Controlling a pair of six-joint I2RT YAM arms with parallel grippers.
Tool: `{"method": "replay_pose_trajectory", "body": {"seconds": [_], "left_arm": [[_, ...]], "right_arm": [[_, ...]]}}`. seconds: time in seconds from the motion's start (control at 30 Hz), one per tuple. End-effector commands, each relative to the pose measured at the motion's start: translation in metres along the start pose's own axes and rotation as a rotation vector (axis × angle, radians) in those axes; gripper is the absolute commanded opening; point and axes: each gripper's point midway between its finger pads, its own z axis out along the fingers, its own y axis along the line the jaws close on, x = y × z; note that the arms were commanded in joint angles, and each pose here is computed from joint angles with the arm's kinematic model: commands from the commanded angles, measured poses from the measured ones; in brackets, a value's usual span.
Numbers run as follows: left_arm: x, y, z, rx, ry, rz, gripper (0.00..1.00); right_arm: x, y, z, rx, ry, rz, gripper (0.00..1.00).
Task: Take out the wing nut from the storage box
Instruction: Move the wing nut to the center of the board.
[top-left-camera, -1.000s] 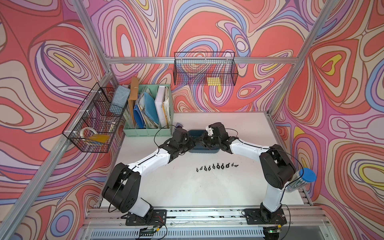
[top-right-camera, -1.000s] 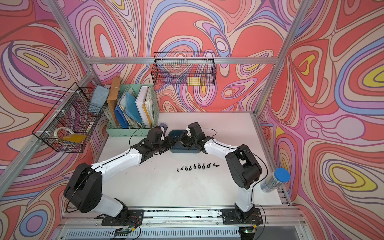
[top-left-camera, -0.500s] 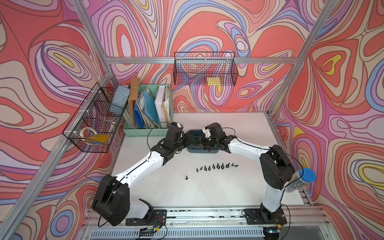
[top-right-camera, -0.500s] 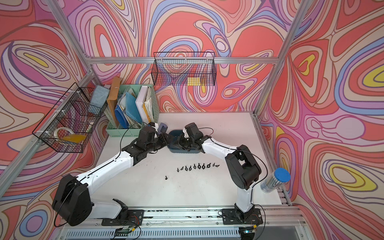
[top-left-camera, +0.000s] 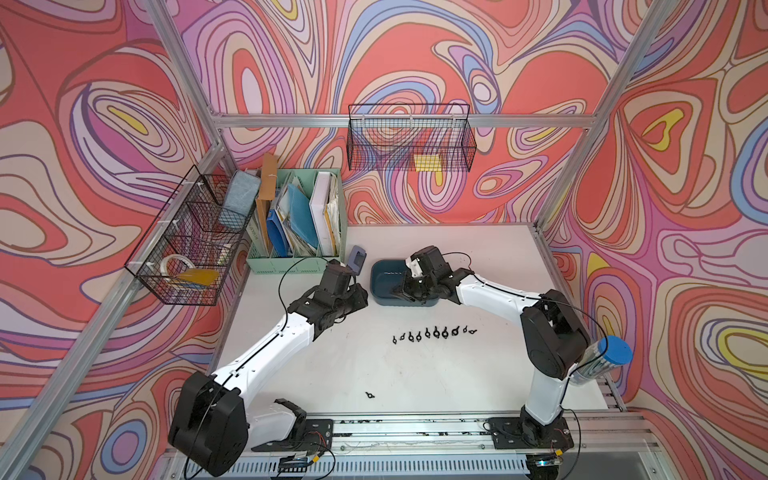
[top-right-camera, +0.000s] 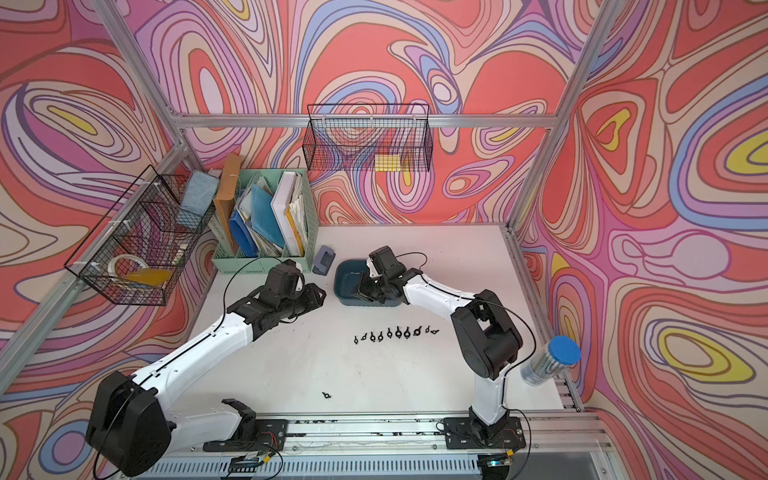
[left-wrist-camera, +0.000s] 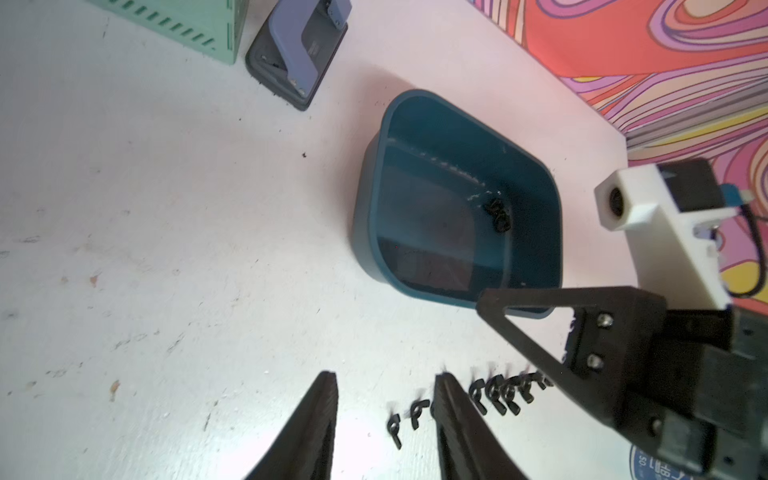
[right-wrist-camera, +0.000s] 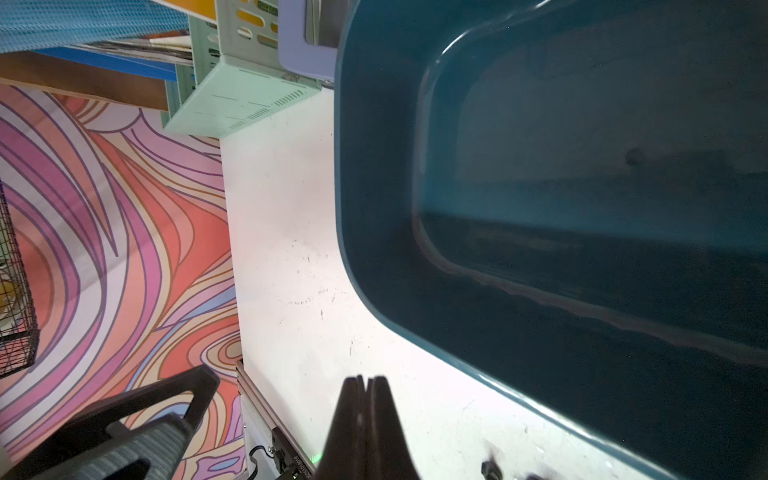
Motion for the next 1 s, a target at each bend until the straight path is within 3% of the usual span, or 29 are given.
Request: {"method": "replay_pose_trajectory", "body": {"seconds": [0.0, 0.4, 0.6, 0.8, 0.97], "left_arm": [[0.013, 0.024, -0.008, -0.080, 0.030, 0.034, 0.42], [0.064, 0.058, -0.029, -0.161, 0.210, 0.137, 0.39], [0.101, 0.058, -0.033, -0.174, 0.322, 0.259, 0.37], [0.159, 0.066, -0.044, -0.263, 0.461, 0.403, 0.33], [0.189, 0.068, -0.050, -0.256, 0.494, 0.470, 0.31]], "right_arm": [[-0.006, 0.006, -0.010, 0.013, -0.032, -0.047, 0.09], [-0.009, -0.009, -0.031, 0.138, -0.081, -0.175, 0.47], [-0.011, -0.009, -0.049, 0.178, -0.101, -0.248, 0.59], [-0.013, -0.007, -0.063, 0.208, -0.127, -0.302, 0.70], [-0.010, -0.006, -0.069, 0.204, -0.125, -0.324, 0.78]]}}
